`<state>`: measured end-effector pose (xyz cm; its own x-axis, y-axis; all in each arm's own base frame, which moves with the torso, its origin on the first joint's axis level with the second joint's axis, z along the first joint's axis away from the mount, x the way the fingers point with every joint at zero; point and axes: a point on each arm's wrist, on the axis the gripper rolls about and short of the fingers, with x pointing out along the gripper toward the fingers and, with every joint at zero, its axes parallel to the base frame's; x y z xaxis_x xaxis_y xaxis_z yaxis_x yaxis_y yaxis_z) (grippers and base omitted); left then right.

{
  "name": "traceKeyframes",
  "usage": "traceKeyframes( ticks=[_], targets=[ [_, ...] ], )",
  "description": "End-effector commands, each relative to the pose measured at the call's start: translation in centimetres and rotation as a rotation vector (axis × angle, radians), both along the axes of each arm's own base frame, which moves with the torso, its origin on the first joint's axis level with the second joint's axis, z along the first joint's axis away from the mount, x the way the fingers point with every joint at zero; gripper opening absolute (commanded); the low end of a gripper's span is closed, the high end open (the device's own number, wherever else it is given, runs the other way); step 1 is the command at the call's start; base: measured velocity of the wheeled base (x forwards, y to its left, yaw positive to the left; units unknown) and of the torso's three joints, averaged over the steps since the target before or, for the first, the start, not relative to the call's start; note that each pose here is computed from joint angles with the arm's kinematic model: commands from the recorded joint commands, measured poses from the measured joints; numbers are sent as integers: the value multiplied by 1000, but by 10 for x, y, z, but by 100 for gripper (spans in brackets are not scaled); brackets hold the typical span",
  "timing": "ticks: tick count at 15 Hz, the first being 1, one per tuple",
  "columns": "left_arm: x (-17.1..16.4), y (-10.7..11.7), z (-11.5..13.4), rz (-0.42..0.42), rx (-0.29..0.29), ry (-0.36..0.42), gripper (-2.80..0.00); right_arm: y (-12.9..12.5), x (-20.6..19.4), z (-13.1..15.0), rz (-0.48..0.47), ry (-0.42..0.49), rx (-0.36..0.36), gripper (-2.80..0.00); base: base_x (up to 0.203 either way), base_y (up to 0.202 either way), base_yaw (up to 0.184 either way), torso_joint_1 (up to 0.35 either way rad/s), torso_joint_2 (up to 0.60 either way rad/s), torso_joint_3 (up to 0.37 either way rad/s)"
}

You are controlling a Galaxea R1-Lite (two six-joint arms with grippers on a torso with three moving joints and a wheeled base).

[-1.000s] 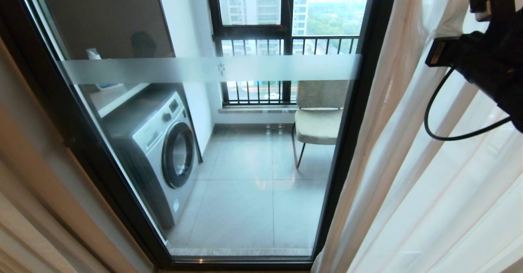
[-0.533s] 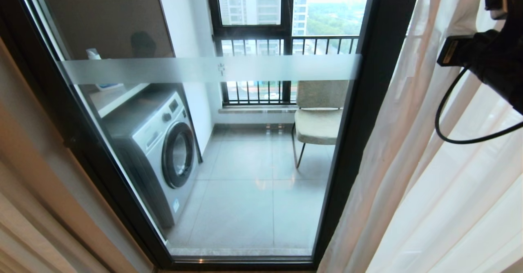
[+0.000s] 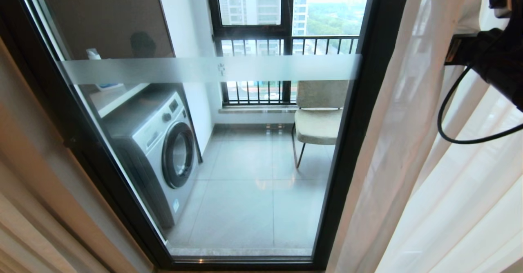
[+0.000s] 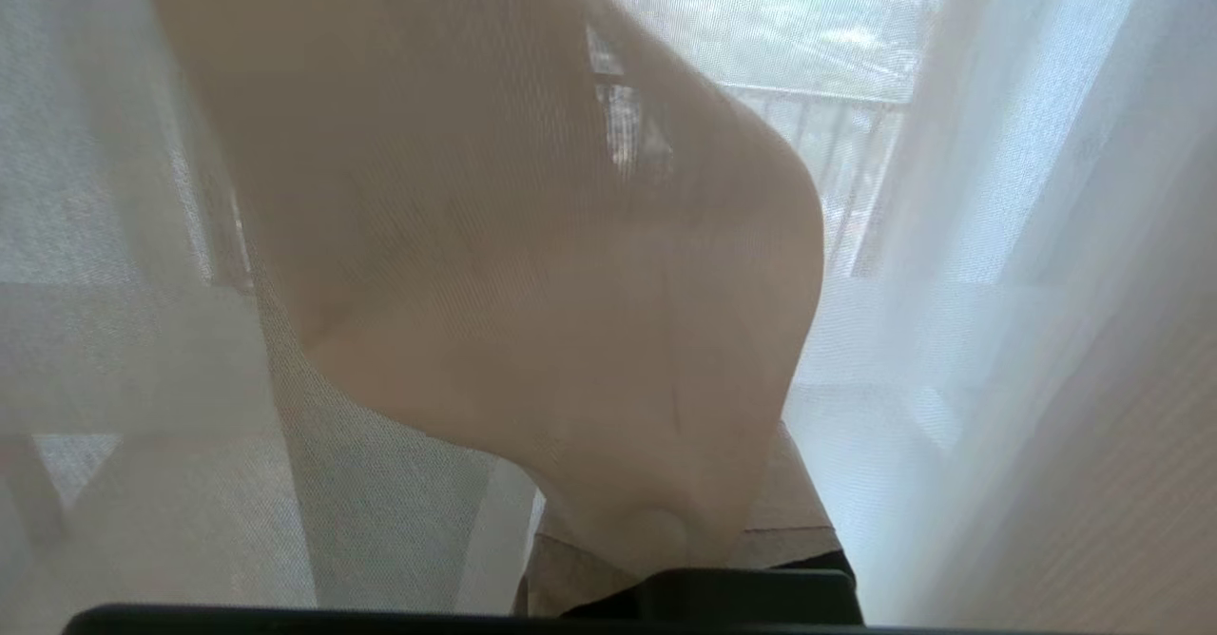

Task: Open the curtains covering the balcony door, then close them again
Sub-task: Pull the inner curtains open on both sides

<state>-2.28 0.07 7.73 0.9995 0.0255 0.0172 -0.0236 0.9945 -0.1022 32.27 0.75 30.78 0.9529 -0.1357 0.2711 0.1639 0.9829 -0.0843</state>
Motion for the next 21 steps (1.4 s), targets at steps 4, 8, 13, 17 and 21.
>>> traceKeyframes(
  ticks=[4, 8, 13, 17, 21],
  targets=[
    [0, 0, 0, 2, -1, -1, -280, -2, 0, -8, -7, 23, -1, -280, 0, 0, 0, 0, 0, 0],
    [0, 0, 0, 2, -2, -1, -280, -14, 0, -12, -42, 35, 3, -280, 0, 0, 0, 0, 0, 0],
    [0, 0, 0, 1, -2, -1, -280, -19, -2, -14, -55, 42, 3, -280, 0, 0, 0, 0, 0, 0],
    [0, 0, 0, 2, -2, -1, -280, -19, -2, -14, -55, 43, 3, -280, 0, 0, 0, 0, 0, 0],
    [0, 0, 0, 2, -1, -1, -280, -19, -2, -14, -56, 42, 3, -280, 0, 0, 0, 0, 0, 0]
  ],
)
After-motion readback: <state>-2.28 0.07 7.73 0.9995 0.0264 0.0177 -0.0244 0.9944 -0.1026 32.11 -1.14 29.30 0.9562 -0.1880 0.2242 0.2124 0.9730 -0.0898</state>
